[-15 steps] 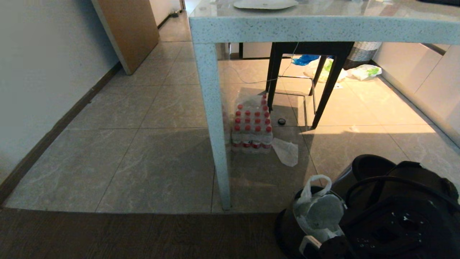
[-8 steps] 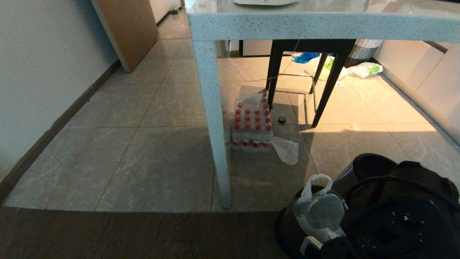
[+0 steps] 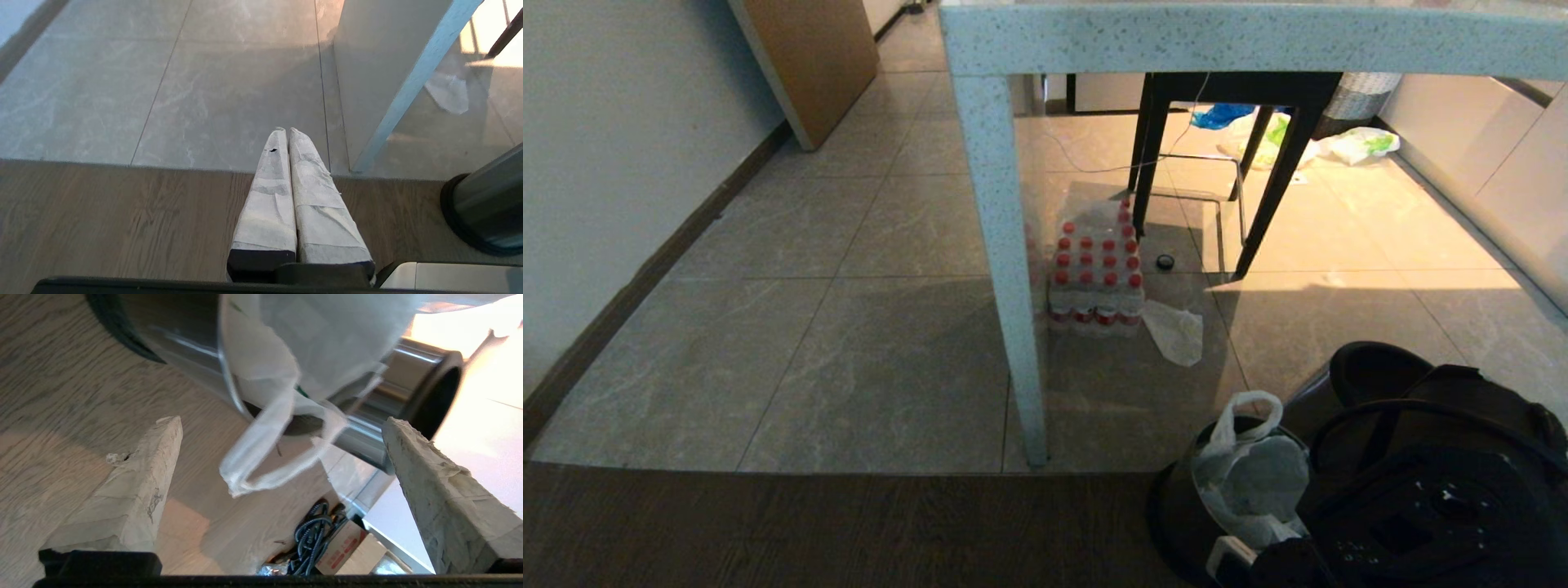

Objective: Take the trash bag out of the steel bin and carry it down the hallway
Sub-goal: Pick up the trash bag

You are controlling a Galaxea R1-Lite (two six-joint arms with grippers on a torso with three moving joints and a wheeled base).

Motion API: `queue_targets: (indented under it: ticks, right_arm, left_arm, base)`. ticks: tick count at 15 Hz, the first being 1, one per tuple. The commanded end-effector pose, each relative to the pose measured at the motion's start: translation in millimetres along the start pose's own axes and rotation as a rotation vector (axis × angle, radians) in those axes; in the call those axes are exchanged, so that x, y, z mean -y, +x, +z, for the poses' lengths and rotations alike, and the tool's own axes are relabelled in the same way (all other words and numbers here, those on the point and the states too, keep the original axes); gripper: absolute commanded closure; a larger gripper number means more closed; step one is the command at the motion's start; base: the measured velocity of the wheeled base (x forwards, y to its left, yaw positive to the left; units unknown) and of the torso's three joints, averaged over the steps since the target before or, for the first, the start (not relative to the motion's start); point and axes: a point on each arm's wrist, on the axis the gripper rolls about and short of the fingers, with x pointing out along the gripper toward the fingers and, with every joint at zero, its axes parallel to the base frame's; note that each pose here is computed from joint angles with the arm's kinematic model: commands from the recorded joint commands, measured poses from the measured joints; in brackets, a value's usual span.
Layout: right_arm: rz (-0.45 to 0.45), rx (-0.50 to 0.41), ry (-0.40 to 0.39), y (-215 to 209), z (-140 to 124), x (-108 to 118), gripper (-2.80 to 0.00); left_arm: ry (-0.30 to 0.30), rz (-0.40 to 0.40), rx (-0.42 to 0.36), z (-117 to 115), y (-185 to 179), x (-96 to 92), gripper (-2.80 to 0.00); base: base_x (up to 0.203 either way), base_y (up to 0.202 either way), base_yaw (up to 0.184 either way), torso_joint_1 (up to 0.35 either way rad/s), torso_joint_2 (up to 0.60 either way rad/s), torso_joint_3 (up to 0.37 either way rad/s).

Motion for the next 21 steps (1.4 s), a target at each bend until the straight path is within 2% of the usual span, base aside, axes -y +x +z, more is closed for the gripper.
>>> queue_targets:
  ticks: [1, 15, 21]
  right_arm:
    - [-0.006, 0.001, 0.0, 0.1, 0.4, 0.1, -2.8]
    - [-0.009, 0.0, 0.001, -0.4, 0.3, 0.7, -2.8]
    - [-0.018, -0.03, -0.01, -0.6, -4.4, -0.2, -2.8]
  left_arm:
    - [0.002, 0.0, 0.002, 0.0, -0.1, 0.0, 0.0]
    - [-0.005, 0.0, 0.002, 0.0, -0.1, 0.0, 0.0]
    - [-0.005, 0.0, 0.002, 0.0, -0.1, 0.0, 0.0]
  base:
    - [0.0, 0.0, 0.0, 0.003, 0.0, -0.198]
    - [0.0, 0.0, 0.0, 0.002, 0.0, -0.058]
    - [0.0, 0.0, 0.0, 0.0, 0.0, 0.0]
